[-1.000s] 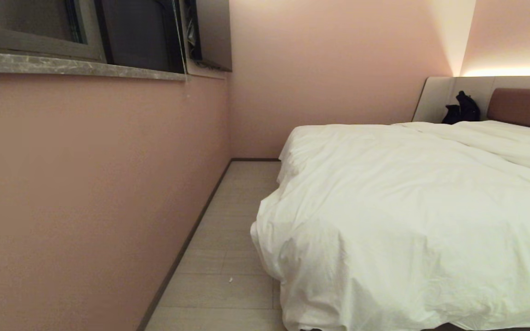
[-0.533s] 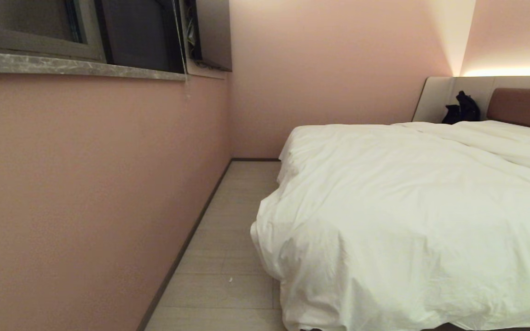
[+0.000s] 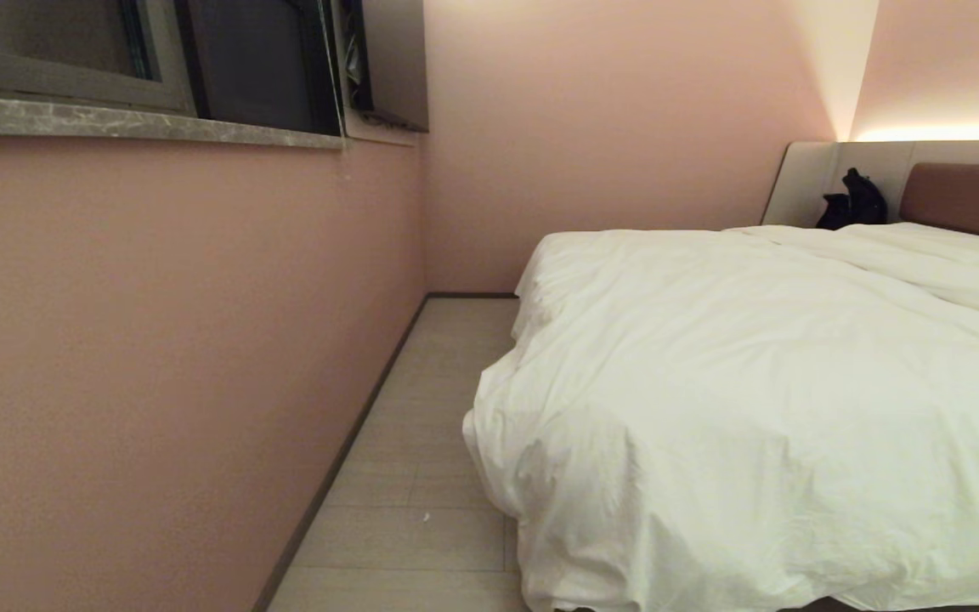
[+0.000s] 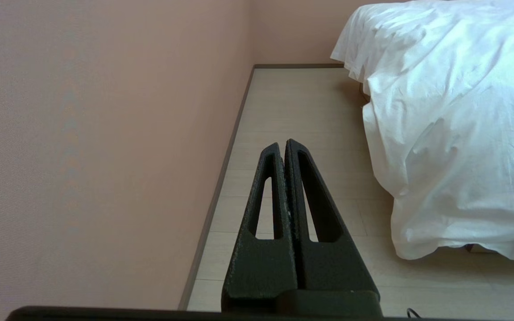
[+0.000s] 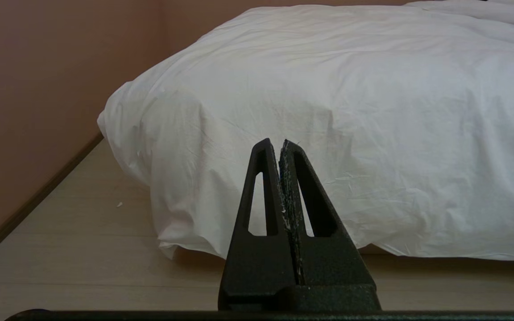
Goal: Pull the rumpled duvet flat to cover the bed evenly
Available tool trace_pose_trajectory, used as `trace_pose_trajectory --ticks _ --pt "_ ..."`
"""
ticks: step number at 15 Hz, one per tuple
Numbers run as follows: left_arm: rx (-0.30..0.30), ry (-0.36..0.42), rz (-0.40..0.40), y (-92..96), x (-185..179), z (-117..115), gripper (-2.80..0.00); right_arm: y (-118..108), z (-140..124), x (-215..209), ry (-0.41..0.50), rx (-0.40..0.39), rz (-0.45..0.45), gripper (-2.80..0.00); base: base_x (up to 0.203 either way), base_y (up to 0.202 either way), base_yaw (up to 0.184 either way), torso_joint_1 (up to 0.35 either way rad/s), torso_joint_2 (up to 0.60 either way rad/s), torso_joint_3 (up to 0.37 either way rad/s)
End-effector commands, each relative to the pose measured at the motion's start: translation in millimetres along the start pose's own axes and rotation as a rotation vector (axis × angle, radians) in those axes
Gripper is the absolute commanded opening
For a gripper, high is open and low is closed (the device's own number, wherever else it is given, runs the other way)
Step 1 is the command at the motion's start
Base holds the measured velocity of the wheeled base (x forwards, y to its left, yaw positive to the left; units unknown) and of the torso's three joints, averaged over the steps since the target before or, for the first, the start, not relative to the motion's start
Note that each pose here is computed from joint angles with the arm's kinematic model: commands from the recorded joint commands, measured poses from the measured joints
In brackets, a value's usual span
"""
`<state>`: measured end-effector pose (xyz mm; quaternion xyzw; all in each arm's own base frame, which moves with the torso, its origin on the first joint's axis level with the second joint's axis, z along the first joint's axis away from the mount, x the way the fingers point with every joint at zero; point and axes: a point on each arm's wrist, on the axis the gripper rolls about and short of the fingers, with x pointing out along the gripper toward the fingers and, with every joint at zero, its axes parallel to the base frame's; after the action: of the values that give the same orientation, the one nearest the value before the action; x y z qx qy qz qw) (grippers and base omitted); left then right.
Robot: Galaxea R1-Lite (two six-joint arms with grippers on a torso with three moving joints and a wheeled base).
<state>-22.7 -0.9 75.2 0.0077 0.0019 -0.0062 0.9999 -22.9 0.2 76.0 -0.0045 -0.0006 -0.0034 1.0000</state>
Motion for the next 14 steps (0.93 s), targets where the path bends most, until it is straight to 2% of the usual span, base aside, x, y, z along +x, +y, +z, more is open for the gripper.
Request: trace_pose_trajectory --ticks 1,14 --pt "0.0 0.001 0.0 0.0 0.1 0.0 -2.8 0.0 -0.1 0.0 0.0 0.0 0.001 -2.8 0.0 0.0 0.0 0.0 0.0 0.0" --pt "0.0 0.001 0.0 0.0 0.1 0.0 -2.8 0.0 -0.1 0.0 0.0 0.0 0.001 -2.8 0.0 0.0 0.0 0.0 0.0 0.0"
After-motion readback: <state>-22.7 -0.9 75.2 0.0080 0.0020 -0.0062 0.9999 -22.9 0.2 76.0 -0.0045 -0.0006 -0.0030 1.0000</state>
